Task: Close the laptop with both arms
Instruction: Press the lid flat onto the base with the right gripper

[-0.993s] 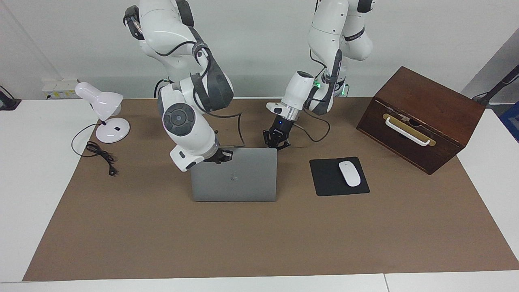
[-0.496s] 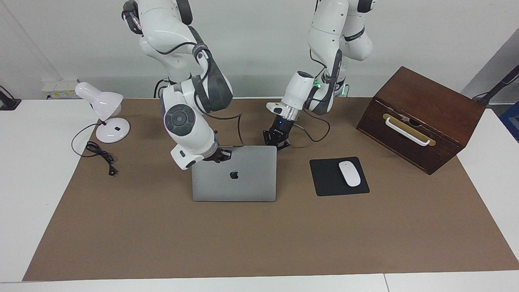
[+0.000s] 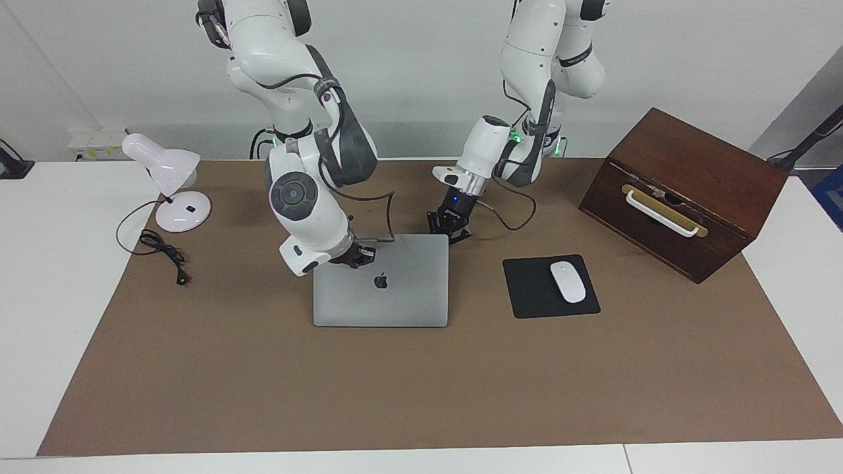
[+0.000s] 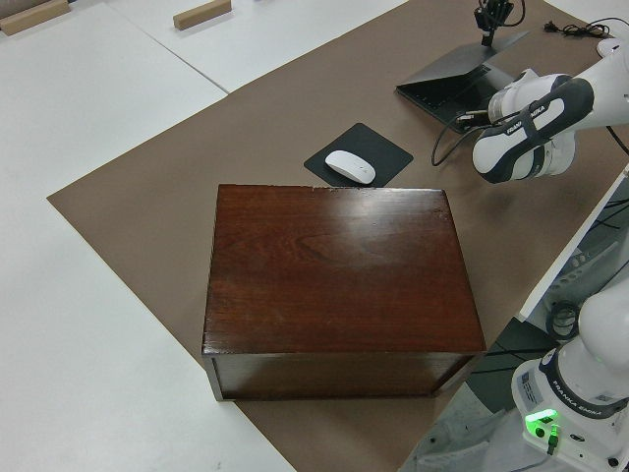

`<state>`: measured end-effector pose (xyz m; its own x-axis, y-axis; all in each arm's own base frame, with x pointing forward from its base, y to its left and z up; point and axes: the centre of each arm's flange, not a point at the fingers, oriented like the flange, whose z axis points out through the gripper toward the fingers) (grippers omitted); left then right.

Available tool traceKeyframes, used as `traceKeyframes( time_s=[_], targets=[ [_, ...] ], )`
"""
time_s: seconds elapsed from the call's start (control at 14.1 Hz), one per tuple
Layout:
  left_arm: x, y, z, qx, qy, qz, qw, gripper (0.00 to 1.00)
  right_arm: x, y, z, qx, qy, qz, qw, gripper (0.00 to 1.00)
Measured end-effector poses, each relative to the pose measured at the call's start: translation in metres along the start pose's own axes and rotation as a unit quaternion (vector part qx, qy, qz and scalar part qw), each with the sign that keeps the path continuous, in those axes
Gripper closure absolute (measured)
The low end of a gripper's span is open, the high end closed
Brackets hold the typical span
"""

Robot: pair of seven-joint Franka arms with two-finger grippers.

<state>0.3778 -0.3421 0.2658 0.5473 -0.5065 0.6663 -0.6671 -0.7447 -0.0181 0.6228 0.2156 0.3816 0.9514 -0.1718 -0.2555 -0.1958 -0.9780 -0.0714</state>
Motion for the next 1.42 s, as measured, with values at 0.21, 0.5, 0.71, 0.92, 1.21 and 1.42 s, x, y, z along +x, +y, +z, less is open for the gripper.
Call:
traceKeyframes(
  time_s=[0.21,0.5,0.71,0.92,1.21,1.42],
  targets=[
    [0.0,0.0,0.0,0.0,0.0,0.0,1.0,0.99,-0.001,-0.002,0.014,0.0,0.002,-0.001,1.0,0.99],
    [0.0,0.0,0.0,0.0,0.0,0.0,1.0,0.99,-0.002,-0.001,0.022,0.002,0.007,0.0,1.0,0.99],
    [0.0,0.0,0.0,0.0,0.0,0.0,1.0,0.99,-0.003,0.0,0.025,0.004,0.013,0.0,1.0,0.99],
    [0.0,0.0,0.0,0.0,0.0,0.0,1.0,0.99,-0.004,0.001,0.031,0.003,0.011,0.001,1.0,0.99],
    [0.0,0.0,0.0,0.0,0.0,0.0,1.0,0.99,-0.009,0.003,0.039,0.002,0.01,0.001,1.0,0.99],
    [0.0,0.0,0.0,0.0,0.0,0.0,1.0,0.99,-0.018,-0.002,0.045,-0.002,0.006,-0.005,1.0,0.99]
  ],
)
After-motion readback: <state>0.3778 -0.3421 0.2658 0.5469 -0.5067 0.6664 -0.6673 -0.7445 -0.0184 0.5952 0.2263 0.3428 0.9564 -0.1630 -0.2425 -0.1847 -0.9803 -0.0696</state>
